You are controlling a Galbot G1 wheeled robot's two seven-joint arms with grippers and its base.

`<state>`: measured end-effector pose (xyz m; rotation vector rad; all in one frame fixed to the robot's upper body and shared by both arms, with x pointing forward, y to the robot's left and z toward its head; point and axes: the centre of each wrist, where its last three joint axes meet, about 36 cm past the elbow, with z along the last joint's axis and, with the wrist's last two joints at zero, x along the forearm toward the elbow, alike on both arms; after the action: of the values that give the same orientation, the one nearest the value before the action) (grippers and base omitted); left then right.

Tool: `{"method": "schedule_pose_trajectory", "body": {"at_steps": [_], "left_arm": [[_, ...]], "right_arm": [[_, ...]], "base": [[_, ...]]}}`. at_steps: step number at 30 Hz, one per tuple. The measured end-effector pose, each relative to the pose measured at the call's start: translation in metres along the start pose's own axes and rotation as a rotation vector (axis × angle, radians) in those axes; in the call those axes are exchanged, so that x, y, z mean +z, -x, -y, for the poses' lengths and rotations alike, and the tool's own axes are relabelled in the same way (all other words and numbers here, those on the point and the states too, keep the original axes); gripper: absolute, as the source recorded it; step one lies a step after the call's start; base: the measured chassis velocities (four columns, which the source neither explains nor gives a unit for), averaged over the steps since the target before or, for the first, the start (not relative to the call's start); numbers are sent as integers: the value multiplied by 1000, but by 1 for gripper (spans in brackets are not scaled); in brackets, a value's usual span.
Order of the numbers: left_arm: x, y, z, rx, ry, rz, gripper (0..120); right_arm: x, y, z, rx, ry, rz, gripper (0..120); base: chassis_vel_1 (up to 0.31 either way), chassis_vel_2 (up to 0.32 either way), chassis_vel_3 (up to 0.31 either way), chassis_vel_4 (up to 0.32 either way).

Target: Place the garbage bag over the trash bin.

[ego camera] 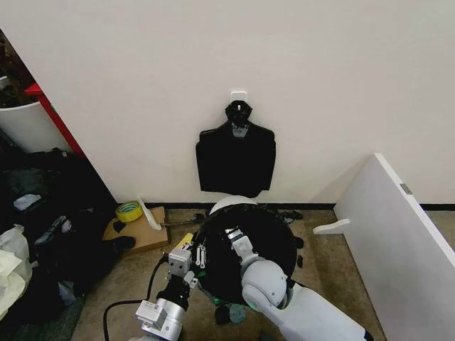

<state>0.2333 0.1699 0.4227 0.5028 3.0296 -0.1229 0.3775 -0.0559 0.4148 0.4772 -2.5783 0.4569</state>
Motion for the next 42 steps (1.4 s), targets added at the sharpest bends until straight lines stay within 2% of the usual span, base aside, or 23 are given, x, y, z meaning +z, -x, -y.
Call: {"method": "schedule_pose_trajectory", "body": {"at_steps": [20,31,36,42], "left_arm": [[6,3,-6,10,33,9,2],[34,26,-20,-133,-50,-111,2],[37,32,-23,-174,-77,-132,2],[33,43,-27,-251,-186,-187,2]], "right_arm": [[0,10,0,13,-4,-21,0],[0,-21,-6,-50,12,17,0],[1,-31,-4,-75,52,40,0],[-5,-54,7,-129,106,112,0]], "base": [[0,0,0,0],[0,0,0,0],[0,0,0,0],[0,0,0,0]]}}
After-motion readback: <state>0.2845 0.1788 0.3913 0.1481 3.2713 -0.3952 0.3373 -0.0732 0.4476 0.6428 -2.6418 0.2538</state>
